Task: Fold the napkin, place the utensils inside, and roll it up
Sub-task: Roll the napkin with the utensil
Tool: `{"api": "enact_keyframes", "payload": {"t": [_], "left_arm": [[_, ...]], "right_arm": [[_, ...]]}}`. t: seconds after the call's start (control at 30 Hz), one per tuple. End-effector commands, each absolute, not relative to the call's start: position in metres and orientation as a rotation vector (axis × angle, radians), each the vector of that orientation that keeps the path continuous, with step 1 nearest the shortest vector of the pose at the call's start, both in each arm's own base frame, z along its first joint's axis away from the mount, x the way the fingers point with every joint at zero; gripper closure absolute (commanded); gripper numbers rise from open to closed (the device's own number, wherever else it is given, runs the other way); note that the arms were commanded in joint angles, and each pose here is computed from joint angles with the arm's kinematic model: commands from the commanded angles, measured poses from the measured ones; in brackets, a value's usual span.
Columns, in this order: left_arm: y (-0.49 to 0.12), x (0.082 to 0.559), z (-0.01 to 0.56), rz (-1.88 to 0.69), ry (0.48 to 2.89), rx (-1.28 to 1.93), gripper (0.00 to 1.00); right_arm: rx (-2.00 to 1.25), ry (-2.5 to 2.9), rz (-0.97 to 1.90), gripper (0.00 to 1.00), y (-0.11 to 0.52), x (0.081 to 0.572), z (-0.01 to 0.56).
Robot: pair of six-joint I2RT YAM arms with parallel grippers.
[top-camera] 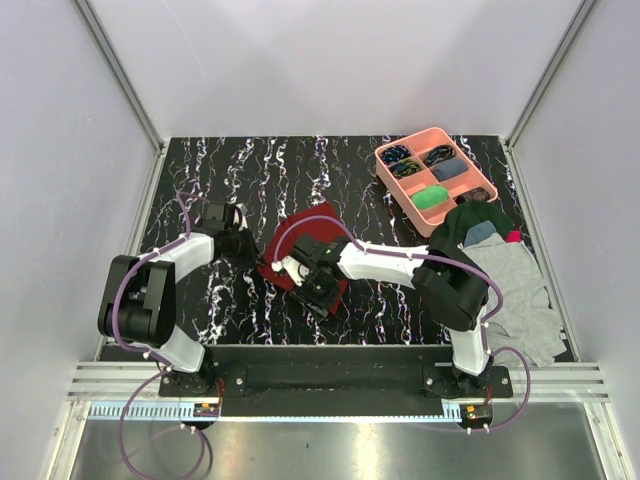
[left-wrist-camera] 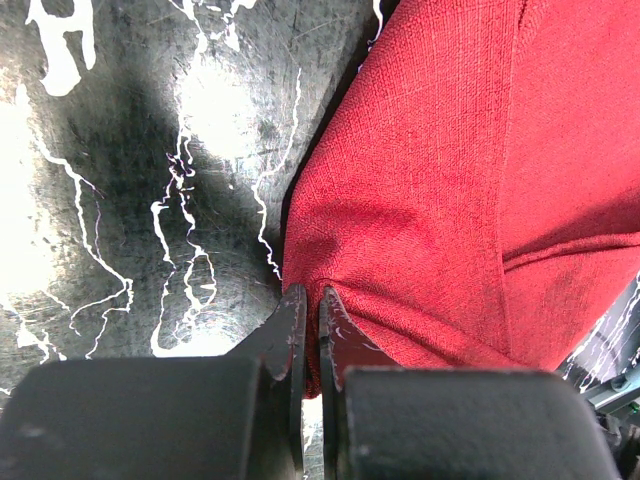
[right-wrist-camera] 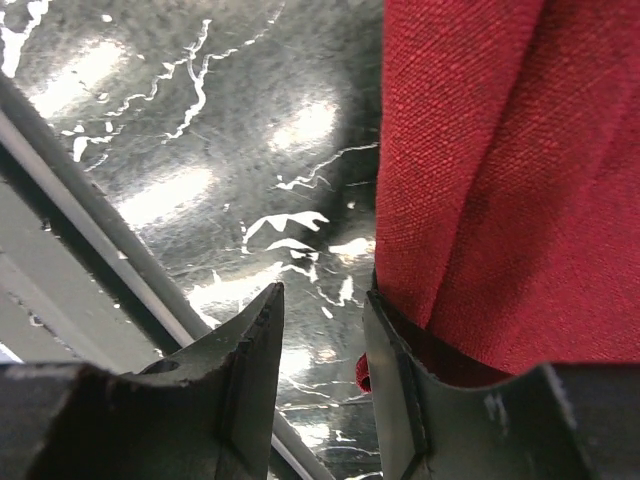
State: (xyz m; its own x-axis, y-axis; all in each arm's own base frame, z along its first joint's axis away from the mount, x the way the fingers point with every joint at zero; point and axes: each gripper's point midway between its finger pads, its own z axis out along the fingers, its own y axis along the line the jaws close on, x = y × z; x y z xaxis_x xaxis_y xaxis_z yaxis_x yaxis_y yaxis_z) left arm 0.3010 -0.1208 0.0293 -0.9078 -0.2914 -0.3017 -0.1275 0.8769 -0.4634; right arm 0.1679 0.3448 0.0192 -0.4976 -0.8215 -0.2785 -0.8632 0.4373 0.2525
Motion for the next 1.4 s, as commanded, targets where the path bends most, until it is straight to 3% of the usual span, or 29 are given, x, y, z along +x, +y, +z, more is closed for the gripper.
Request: {"api": "enact_keyframes", "payload": {"t": [0.0, 0.3, 0.5, 1.07, 1.17, 1.37], "left_arm": [[-0.112, 0.311, 0.034, -0.553, 2.652, -0.266, 1.00], [-0.114, 0.309, 0.033, -0.554, 2.674, -0.271, 1.00], [-0.116, 0.307, 0.030, -0.573, 2.700, -0.280, 1.00], [-0.120, 0.307, 0.032, -0.597, 2.708, -0.271, 1.00], [-0.120, 0.307, 0.032, -0.601, 2.708, -0.268, 1.00], [-0.123, 0.307, 0.036, -0.628, 2.695, -0.255, 1.00]], "right_arm": [[-1.504, 2.484, 0.479, 0.54, 0.347, 0.187, 0.039], [-1.497, 2.322, 0.606, 0.52, 0.366, 0.189, 0.093], [-1.389, 2.085, 0.585, 0.41, 0.390, 0.218, 0.119], [-1.461, 2.024, 0.513, 0.37, 0.431, 0.252, 0.057], [-1.461, 2.042, 0.492, 0.41, 0.429, 0.257, 0.049], [-1.481, 2.096, 0.579, 0.67, 0.423, 0.252, 0.038]]}}
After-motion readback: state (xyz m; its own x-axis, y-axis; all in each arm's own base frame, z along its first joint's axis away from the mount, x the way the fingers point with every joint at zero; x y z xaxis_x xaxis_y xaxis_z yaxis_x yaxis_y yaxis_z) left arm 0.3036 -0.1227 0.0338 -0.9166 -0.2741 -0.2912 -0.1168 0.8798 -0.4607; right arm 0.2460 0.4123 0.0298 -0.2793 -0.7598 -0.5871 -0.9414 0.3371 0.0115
